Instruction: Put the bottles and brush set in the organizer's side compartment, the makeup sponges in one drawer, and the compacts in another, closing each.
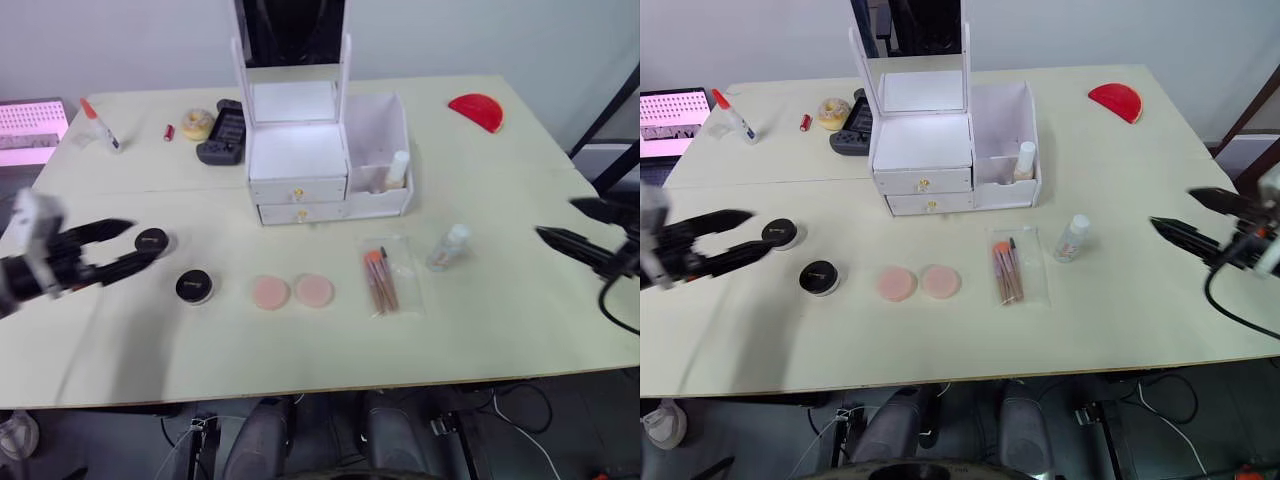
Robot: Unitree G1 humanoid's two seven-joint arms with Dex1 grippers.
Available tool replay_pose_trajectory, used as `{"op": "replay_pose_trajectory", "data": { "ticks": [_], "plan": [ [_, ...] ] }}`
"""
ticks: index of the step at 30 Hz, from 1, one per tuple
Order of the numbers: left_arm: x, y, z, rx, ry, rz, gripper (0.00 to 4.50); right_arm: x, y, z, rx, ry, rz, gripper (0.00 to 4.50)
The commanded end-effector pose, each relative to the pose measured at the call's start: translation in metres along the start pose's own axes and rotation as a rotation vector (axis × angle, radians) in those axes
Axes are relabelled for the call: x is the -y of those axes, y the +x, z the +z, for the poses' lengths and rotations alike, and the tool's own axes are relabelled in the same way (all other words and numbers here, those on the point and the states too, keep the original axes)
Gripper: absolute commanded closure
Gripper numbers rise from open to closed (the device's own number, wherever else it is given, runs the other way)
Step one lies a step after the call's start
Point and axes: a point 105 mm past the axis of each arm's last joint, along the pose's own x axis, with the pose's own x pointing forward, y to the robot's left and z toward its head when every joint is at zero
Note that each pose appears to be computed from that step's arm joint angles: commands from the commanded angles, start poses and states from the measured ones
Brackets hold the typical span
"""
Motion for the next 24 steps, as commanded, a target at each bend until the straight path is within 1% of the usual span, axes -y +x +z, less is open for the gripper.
{"op": "replay_pose_trajectory", "data": {
  "ticks": [1,3,5,8,15,24],
  "plan": [
    [0.028,0.022,0.021,0.034,0.027,-0.136,0.0,-0.019,0.02,0.008,0.004,0.001,0.09,0.02],
    [0.051,0.038,0.032,0.058,0.037,-0.247,0.0,-0.027,0.035,0.008,0.001,0.016,0.118,0.02],
    [0.066,0.049,0.04,0.074,0.051,-0.312,0.0,-0.028,0.045,0.005,-0.004,0.024,0.116,0.02],
    [0.078,0.058,0.047,0.089,0.066,-0.365,0.0,-0.025,0.058,-0.004,-0.027,0.042,0.092,0.02],
    [0.079,0.062,0.051,0.094,0.072,-0.367,0.0,-0.024,0.066,-0.022,-0.074,0.078,0.075,0.02],
    [0.081,0.061,0.05,0.095,0.062,-0.363,0.0,-0.023,0.064,-0.03,-0.091,0.117,0.069,0.02]
  ]
}}
